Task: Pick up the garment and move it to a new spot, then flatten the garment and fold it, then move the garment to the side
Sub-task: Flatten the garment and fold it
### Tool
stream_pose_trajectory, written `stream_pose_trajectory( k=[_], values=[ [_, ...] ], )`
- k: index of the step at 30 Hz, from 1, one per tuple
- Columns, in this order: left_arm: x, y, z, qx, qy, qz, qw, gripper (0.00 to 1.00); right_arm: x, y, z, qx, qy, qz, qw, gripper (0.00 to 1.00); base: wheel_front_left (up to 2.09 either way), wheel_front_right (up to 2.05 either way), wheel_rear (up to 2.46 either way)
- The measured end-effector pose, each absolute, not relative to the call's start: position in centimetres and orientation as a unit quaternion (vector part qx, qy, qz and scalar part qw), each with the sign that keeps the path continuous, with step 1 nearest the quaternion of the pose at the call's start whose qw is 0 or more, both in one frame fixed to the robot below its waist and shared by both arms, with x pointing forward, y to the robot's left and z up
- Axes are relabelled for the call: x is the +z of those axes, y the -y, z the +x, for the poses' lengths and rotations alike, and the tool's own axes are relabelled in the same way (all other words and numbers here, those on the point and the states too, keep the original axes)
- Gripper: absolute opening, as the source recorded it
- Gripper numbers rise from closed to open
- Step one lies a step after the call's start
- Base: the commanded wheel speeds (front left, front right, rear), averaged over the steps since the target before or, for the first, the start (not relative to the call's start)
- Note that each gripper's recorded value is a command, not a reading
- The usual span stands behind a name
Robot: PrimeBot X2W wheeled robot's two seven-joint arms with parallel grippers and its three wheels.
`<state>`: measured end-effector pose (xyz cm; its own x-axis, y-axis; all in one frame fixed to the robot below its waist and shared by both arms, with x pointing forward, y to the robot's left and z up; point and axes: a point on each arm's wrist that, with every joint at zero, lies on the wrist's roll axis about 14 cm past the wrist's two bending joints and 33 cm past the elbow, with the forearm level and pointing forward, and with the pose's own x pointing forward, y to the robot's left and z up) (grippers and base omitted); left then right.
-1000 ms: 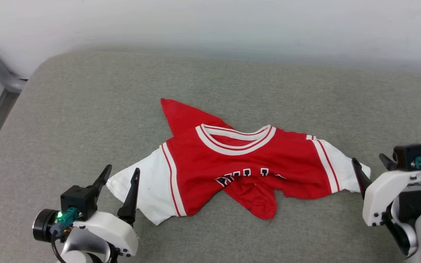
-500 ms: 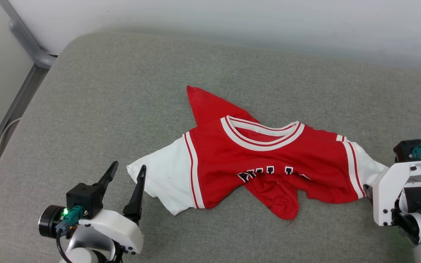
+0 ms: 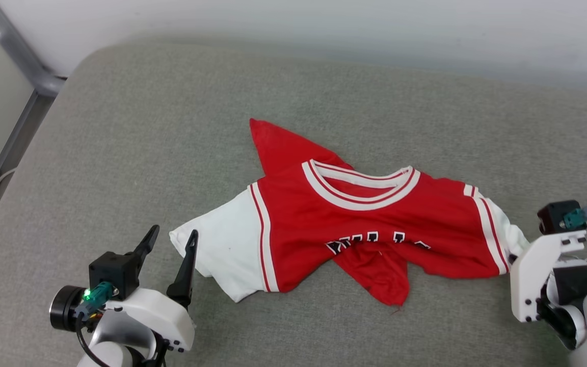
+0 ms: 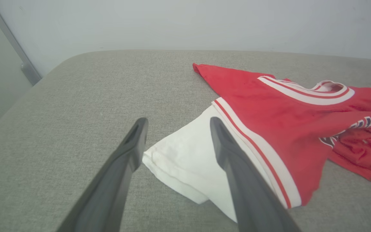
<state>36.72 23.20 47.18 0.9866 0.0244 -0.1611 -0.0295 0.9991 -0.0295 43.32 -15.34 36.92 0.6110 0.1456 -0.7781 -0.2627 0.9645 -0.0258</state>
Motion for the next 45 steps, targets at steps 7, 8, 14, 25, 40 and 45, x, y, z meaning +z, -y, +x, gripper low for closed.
stream_pose_trajectory(
  k=[7, 8, 14, 25, 40, 45],
  values=[
    [47.2, -22.4, 36.3, 0.002, -0.085, -0.025, 0.996, 1.00, 38.6, 20.3, 41.4, 0.070, -0.411, -0.099, 0.904, 0.00, 0.00, 0.00, 0.00],
    [47.2, -22.2, 36.3, -0.001, -0.085, -0.025, 0.996, 1.00, 38.8, 20.9, 40.9, 0.064, -0.411, -0.103, 0.903, 0.00, 0.00, 0.00, 0.00],
    [47.3, -21.2, 36.3, -0.014, -0.088, -0.032, 0.996, 1.00, 39.1, 24.8, 38.1, 0.026, -0.423, -0.117, 0.898, 0.00, 0.00, 0.00, 0.00],
    [48.3, -19.5, 37.2, -0.040, -0.066, -0.042, 0.996, 1.00, 42.7, 24.8, 39.0, -0.005, -0.284, -0.053, 0.957, 1.00, 0.00, 0.00, 0.00],
    [48.3, -15.9, 38.7, -0.099, -0.059, -0.049, 0.992, 1.00, 50.9, 23.6, 39.0, -0.027, -0.054, 0.034, 0.998, 1.00, 0.00, 0.00, 0.00],
    [46.2, -15.4, 40.9, -0.124, -0.132, -0.027, 0.983, 1.00, 50.7, 23.7, 39.0, -0.030, -0.054, 0.032, 0.998, 1.00, 0.00, 0.00, 0.00]
  ],
)
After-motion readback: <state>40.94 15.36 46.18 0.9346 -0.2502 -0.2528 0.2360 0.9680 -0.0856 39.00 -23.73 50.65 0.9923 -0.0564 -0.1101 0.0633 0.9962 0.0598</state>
